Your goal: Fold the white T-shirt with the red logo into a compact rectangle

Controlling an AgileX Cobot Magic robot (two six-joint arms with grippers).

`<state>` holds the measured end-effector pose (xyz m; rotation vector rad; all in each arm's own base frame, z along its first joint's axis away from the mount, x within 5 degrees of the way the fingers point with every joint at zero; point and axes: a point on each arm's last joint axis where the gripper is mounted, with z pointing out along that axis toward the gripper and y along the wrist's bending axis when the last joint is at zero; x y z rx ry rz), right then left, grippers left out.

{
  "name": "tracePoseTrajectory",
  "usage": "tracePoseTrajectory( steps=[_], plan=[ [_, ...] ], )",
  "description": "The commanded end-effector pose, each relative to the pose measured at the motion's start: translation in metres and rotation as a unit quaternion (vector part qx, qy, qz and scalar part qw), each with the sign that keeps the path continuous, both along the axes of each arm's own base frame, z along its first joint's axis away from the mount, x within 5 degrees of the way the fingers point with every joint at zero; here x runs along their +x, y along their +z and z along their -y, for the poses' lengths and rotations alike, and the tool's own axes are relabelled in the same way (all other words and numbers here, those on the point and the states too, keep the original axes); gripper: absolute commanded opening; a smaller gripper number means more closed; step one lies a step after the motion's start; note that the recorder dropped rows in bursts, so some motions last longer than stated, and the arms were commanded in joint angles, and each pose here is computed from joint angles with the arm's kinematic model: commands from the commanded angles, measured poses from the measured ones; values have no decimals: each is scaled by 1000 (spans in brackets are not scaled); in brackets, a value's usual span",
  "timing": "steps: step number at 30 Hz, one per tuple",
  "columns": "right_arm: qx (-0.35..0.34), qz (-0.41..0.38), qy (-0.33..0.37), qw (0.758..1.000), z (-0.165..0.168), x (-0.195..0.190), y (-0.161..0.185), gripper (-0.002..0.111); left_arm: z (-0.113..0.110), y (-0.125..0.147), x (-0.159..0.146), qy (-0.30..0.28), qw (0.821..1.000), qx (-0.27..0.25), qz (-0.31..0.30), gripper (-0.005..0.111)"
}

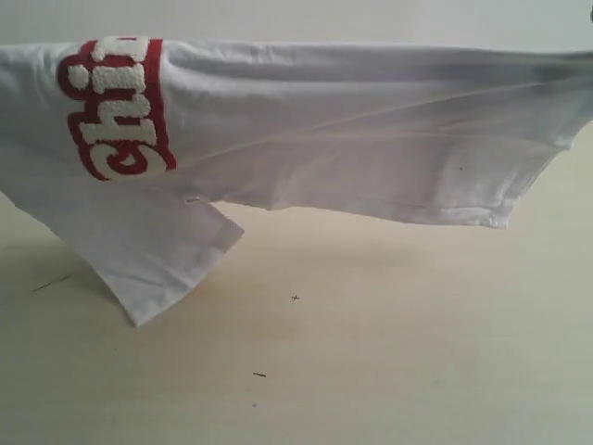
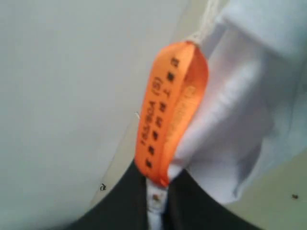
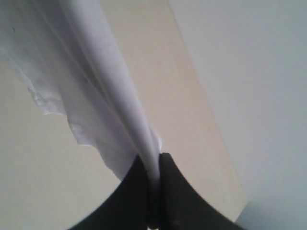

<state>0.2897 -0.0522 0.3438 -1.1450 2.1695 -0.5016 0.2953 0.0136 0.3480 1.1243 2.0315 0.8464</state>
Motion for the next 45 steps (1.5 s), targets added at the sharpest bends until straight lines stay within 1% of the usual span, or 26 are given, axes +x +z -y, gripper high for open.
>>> tracePoseTrajectory(
  steps=[1, 5, 7, 11, 13, 15, 19, 21, 23, 26, 28, 32, 35, 38, 41, 43, 45],
  plan=[
    [-9, 53, -21, 998, -2, -30, 33, 0, -7, 33, -33, 26, 999, 8, 45, 0],
    [-9, 84, -21, 996, -8, -53, 53, 0, -9, 56, -63, 37, 996, 4, 79, 0],
    [11, 99, -27, 995, -11, -60, 59, 0, -8, 64, -74, 37, 995, -18, 96, 0],
    [29, 94, -24, 995, -15, -68, 62, 0, -2, 71, -87, 33, 990, -72, 114, 0],
    [41, 89, -21, 995, -18, -70, 62, 0, 1, 73, -91, 27, 988, -98, 119, 0],
    [51, 84, -18, 995, -19, -71, 61, 0, 2, 73, -93, 25, 986, -112, 119, 0],
    [63, 67, -13, 996, -22, -73, 59, 0, 1, 68, -95, 36, 989, -113, 91, 0],
    [65, 62, -13, 996, -22, -73, 56, 0, 1, 64, -93, 39, 990, -111, 77, 0],
    [64, 48, -7, 997, -24, -70, 50, 0, 1, 55, -90, 33, 993, -97, 58, 0],
    [33, 13, 6, 999, -25, -65, 38, 0, 1, 40, -83, 17, 997, -70, 22, 0],
    [26, -13, 10, 1000, -25, -61, 30, 0, 1, 28, -77, 6, 999, -53, -4, 0],
    [40, -42, -1, 998, -23, -45, 15, 0, 3, 6, -59, -20, 998, -30, -52, 0],
    [43, -54, -4, 998, -20, -28, 0, 0, 5, -3, -43, -32, 998, -27, -44, 0],
    [44, -63, -9, 997, -16, -9, -16, 0, 7, -8, -27, -45, 998, -27, -19, 0],
    [43, -55, -13, 997, -13, 4, -26, 0, 8, -11, -17, -54, 998, -27, -2, 0],
    [39, -41, -13, 998, -12, 9, -23, 0, 9, -10, -14, -59, 998, -23, 13, 0],
    [35, -27, -10, 999, -12, 11, -14, 0, 9, -2, -13, -62, 997, -21, 32, 0]
  ],
)
